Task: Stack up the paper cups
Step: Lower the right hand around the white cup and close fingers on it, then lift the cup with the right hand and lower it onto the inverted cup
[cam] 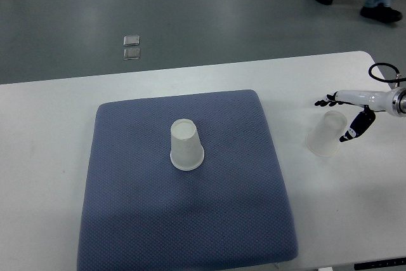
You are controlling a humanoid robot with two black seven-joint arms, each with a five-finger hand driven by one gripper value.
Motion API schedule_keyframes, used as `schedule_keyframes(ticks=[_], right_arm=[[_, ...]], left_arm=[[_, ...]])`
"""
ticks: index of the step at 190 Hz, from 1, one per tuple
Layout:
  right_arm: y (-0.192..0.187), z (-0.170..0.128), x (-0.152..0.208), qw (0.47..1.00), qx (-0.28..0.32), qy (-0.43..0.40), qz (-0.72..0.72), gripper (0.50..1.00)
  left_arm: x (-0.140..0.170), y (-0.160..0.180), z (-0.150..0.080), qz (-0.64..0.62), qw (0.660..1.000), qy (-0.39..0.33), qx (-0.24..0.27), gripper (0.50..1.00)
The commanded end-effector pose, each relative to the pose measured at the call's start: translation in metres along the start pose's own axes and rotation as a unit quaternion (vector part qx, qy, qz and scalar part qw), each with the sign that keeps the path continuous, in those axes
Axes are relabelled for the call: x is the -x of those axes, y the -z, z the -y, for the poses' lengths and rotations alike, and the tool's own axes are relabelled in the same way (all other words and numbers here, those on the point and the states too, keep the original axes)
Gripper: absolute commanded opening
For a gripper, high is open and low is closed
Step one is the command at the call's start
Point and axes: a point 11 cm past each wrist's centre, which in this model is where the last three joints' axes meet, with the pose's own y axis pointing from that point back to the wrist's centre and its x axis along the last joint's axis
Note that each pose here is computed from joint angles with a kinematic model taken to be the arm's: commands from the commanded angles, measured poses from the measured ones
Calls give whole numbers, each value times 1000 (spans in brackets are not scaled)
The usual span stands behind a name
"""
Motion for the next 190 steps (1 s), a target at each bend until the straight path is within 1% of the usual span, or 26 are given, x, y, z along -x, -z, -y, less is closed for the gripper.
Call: schedule_keyframes(ticks=[1, 4, 5, 14, 17, 31, 39, 51, 60, 72, 81, 89, 100, 128, 152, 170, 190], right_arm=[[1, 2, 2, 1000, 0, 0, -8, 891], [1, 2, 2, 1000, 1, -1, -9, 883], [1, 2, 2, 1000, 0, -1, -11, 870], [1, 2, 2, 1000, 1, -1, -14, 846], [1, 2, 2, 1000, 0, -2, -16, 830], [2, 2, 2, 1000, 0, -2, -16, 819], [1, 3, 4, 1000, 0, 0, -15, 799], [0, 3, 5, 1000, 0, 1, -14, 793], [0, 3, 5, 1000, 0, 1, -14, 762], [1, 3, 5, 1000, 0, 1, -15, 756], [2, 3, 5, 1000, -7, 1, -15, 727], [3, 3, 5, 1000, -12, 2, -14, 723], [4, 3, 5, 1000, -16, 2, -15, 695], [6, 2, 2, 1000, -20, 0, -15, 686], [10, -2, -8, 999, -40, -11, -12, 686], [25, -6, -29, 997, -68, -28, -23, 682], [46, -10, -46, 993, -108, -27, -34, 650]], left_arm=[[0, 0, 0, 0, 1000, 0, 0, 1000], [0, 0, 0, 0, 1000, 0, 0, 1000], [0, 0, 0, 0, 1000, 0, 0, 1000], [0, 0, 0, 0, 1000, 0, 0, 1000], [0, 0, 0, 0, 1000, 0, 0, 1000], [0, 0, 0, 0, 1000, 0, 0, 1000], [0, 0, 0, 0, 1000, 0, 0, 1000], [0, 0, 0, 0, 1000, 0, 0, 1000], [0, 0, 0, 0, 1000, 0, 0, 1000], [0, 0, 0, 0, 1000, 0, 0, 1000], [0, 0, 0, 0, 1000, 0, 0, 1000], [0, 0, 0, 0, 1000, 0, 0, 1000], [0, 0, 0, 0, 1000, 0, 0, 1000], [0, 0, 0, 0, 1000, 0, 0, 1000], [0, 0, 0, 0, 1000, 0, 0, 1000], [0, 0, 0, 0, 1000, 0, 0, 1000], [0, 0, 0, 0, 1000, 0, 0, 1000]])
